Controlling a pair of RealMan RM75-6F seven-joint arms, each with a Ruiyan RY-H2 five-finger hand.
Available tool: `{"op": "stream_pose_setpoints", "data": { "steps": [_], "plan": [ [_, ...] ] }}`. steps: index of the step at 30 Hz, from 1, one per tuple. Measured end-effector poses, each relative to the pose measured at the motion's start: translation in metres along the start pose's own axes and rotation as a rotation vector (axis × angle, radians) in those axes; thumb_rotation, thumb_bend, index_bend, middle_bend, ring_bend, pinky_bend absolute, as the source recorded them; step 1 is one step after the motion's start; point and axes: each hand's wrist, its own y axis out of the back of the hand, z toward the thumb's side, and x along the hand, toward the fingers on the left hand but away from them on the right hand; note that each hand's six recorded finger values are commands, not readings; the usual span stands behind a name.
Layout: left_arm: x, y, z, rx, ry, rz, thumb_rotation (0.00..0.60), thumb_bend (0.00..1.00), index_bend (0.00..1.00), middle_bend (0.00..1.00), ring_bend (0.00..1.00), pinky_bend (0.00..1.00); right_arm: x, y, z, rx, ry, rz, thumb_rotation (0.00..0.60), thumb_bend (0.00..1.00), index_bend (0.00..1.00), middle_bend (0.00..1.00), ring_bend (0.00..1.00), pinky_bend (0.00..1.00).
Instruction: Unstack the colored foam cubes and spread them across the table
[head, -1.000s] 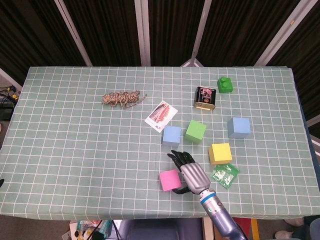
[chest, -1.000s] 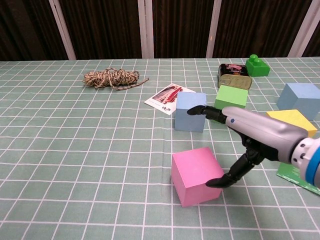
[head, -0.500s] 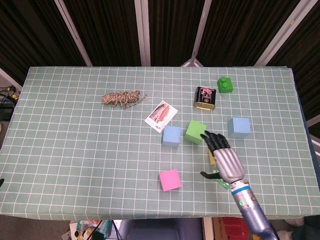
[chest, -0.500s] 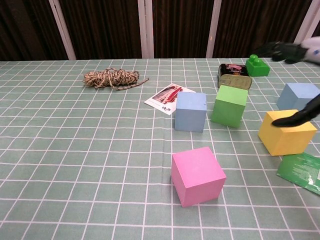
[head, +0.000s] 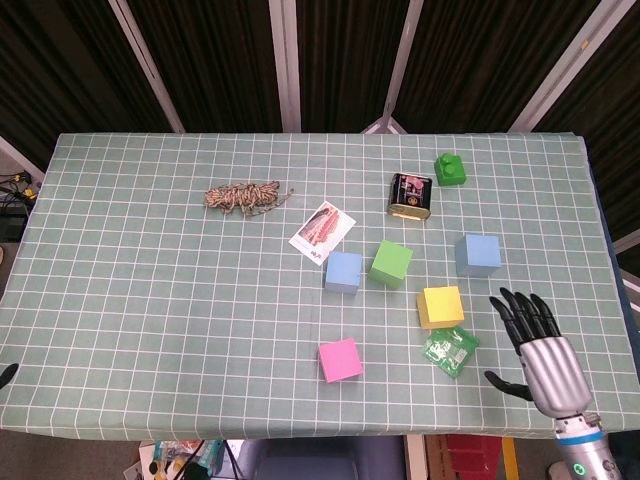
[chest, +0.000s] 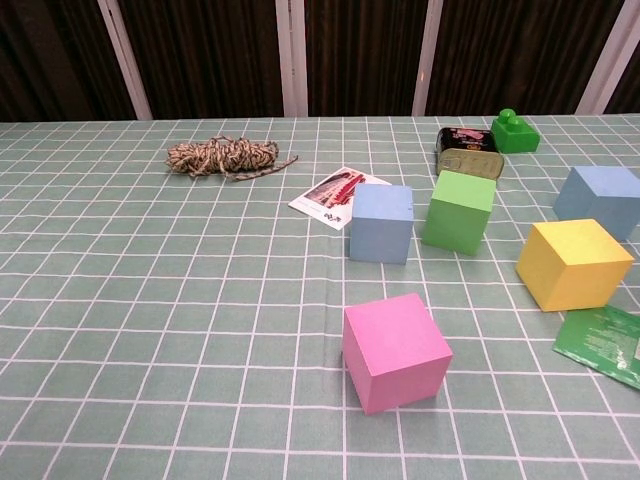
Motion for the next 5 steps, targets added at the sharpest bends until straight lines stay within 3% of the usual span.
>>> {"op": "stream_pose_setpoints", "data": {
  "steps": [5],
  "plan": [
    [-0.002, -0.001, 0.0, 0.012, -0.008, -0.006, 0.6, 0.19, 0.18, 0.0, 0.0, 0.08, 0.026, 0.003, -0.021, 0.145, -0.063, -0.049, 0.6, 0.13, 0.0, 0.0, 0.0, 0.0]
  ]
}}
